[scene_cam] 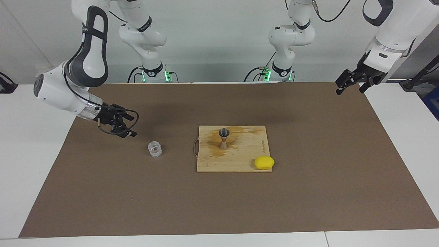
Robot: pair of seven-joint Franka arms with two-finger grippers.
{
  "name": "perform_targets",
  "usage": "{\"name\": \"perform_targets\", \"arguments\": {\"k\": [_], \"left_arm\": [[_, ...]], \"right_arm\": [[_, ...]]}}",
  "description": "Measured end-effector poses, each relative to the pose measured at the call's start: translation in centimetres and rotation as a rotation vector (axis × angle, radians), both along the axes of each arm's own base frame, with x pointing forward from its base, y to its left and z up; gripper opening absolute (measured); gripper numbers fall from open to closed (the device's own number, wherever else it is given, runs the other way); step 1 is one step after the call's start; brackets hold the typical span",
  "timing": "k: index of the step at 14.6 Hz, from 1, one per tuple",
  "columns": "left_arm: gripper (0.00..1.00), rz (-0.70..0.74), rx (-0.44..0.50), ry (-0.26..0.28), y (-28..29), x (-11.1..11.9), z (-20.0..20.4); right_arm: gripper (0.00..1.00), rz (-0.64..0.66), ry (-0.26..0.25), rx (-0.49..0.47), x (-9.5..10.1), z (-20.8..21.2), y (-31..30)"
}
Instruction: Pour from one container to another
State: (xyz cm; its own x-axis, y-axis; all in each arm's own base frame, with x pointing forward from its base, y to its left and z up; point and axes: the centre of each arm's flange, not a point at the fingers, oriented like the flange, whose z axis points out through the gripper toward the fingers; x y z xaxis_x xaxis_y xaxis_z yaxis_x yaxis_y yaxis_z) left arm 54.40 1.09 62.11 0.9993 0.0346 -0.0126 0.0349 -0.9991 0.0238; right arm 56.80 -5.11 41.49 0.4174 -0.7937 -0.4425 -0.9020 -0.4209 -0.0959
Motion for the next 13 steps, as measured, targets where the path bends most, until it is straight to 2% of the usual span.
{"name": "perform_targets", "arguments": {"k": [2,4,9,11,13], "left_arm": [[1.00,0.002,0.000,0.000,0.0,0.0,0.0],[1.00,0.002,0.000,0.000,0.0,0.0,0.0],[1.00,0.004,0.000,0.000,0.0,0.0,0.0],[1.00,0.004,0.000,0.000,0.0,0.0,0.0],[1.00,0.005,0.000,0.000,0.0,0.0,0.0]], "right_arm": [[1.00,0.123,-0.079,-0.140,1.1,1.9,1.3],[1.00,0.256,-0.169,-0.210,2.0,3.1,3.1],[1.00,0.610,-0.332,-0.223,2.3,4.7,2.3],[1.00,0.716,-0.365,-0.265,2.0,5.9,0.7],[1.00,0.792,-0.376,-0.326,1.6,7.6,0.6]]}}
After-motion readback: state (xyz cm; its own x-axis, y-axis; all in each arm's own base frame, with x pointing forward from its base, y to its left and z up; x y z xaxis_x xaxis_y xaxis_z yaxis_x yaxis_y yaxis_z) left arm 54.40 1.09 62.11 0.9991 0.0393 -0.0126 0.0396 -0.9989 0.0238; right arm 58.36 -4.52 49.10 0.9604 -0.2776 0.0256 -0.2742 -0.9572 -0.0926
